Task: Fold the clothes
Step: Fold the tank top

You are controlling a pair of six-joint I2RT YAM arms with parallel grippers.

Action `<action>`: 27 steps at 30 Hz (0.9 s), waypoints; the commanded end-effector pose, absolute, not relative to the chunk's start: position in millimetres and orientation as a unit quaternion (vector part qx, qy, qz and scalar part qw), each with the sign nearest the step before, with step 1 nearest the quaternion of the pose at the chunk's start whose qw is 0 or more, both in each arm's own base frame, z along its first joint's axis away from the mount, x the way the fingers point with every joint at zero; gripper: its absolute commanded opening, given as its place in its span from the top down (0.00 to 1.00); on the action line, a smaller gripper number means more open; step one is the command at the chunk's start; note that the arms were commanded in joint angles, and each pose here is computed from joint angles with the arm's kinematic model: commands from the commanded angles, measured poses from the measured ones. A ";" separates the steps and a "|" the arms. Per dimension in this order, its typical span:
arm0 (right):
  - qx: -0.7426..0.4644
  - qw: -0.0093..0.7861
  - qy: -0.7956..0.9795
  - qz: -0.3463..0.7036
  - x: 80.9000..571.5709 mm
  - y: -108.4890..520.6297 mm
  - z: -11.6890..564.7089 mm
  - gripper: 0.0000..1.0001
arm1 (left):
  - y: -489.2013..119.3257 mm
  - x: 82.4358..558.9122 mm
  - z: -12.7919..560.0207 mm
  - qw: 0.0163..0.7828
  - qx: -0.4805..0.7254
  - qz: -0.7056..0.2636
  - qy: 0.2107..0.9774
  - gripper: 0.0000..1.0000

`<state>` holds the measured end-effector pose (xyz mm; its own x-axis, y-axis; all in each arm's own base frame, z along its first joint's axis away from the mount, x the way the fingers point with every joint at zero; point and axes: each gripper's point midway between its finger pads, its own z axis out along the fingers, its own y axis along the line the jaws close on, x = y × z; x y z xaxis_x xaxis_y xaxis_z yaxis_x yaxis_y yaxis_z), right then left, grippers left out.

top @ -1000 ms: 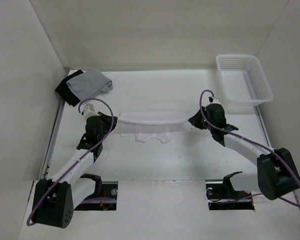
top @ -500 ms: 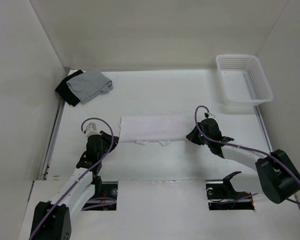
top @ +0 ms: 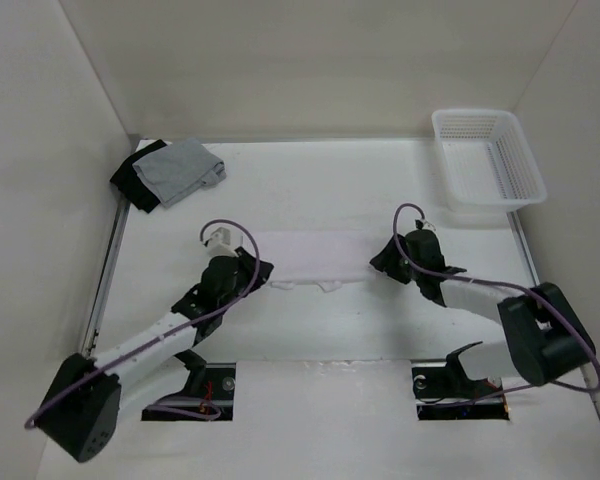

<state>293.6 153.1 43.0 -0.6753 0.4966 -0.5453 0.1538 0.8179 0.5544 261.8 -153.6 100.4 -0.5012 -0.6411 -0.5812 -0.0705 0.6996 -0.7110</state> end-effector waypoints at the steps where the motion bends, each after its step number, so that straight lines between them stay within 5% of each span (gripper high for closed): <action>1: 0.186 0.365 0.866 0.286 320.8 168.4 50.8 0.43 | -191.2 276.7 125.1 0.472 -0.202 -0.352 0.783 0.80; 6: 0.214 0.333 0.861 0.319 321.4 181.1 31.7 0.51 | -212.5 274.0 126.6 0.470 -0.181 -0.374 0.779 0.80; 14: 0.270 0.337 0.825 0.364 323.3 186.0 29.9 0.87 | -209.7 271.6 132.9 0.478 -0.173 -0.379 0.773 0.80; 27: 0.169 0.468 0.828 0.259 307.3 164.3 152.0 0.91 | -215.1 258.4 144.9 0.476 -0.163 -0.408 0.762 0.79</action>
<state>308.1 161.8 130.4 -0.5092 0.6215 -0.5953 0.0640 0.7171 0.6940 256.5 -212.3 116.8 -0.5364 -0.5939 -0.5997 0.0822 0.6704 -0.7374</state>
